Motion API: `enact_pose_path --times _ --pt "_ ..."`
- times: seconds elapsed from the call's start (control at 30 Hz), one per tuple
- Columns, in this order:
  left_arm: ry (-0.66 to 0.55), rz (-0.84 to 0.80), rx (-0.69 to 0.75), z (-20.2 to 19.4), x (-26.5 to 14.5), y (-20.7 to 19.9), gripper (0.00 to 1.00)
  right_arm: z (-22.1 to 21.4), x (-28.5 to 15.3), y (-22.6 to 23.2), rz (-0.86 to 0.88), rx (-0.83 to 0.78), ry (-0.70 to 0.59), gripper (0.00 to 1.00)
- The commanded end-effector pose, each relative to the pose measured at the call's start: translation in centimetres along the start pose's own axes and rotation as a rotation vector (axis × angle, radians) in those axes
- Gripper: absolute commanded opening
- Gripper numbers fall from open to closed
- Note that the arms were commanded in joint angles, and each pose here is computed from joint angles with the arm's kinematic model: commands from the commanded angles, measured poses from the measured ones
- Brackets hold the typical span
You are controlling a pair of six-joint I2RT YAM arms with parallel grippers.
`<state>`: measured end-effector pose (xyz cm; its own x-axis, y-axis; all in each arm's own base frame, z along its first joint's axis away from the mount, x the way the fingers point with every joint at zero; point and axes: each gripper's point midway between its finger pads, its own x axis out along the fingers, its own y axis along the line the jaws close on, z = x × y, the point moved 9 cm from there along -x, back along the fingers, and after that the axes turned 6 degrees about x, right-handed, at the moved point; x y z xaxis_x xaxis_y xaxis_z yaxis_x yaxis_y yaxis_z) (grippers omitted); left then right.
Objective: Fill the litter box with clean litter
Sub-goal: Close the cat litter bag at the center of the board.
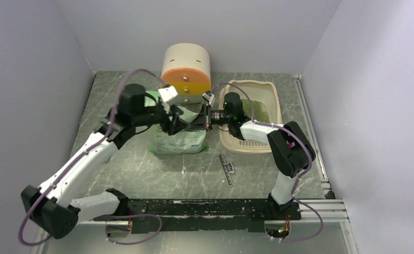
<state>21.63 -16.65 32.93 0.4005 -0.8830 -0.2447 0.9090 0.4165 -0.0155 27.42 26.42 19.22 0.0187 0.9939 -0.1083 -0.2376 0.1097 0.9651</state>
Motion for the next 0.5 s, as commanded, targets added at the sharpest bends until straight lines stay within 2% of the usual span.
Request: enact_pose_path --times 0.0,0.1,0.23,0.37,0.47 --pt "0.215 0.098 0.283 -2.3 2.0 1.0 0.63 0.9 -1.1 2.4 0.014 -0.066 -0.009 0.0" --pt "0.263 0.149 0.373 -2.8 2.4 1.9 0.68 0.9 -1.3 2.7 0.014 -0.102 -0.006 0.0" --pt "0.399 0.09 0.457 -4.6 3.0 2.6 0.71 0.5 -1.4 3.3 0.045 -0.163 0.01 0.0" --pt "0.44 0.134 0.503 -5.4 3.0 3.4 0.75 0.0 -1.5 4.2 0.08 -0.255 0.036 0.0" --pt "0.495 0.047 0.516 -6.9 3.3 3.1 0.74 -0.3 -1.6 5.0 0.119 -0.372 0.034 0.0"
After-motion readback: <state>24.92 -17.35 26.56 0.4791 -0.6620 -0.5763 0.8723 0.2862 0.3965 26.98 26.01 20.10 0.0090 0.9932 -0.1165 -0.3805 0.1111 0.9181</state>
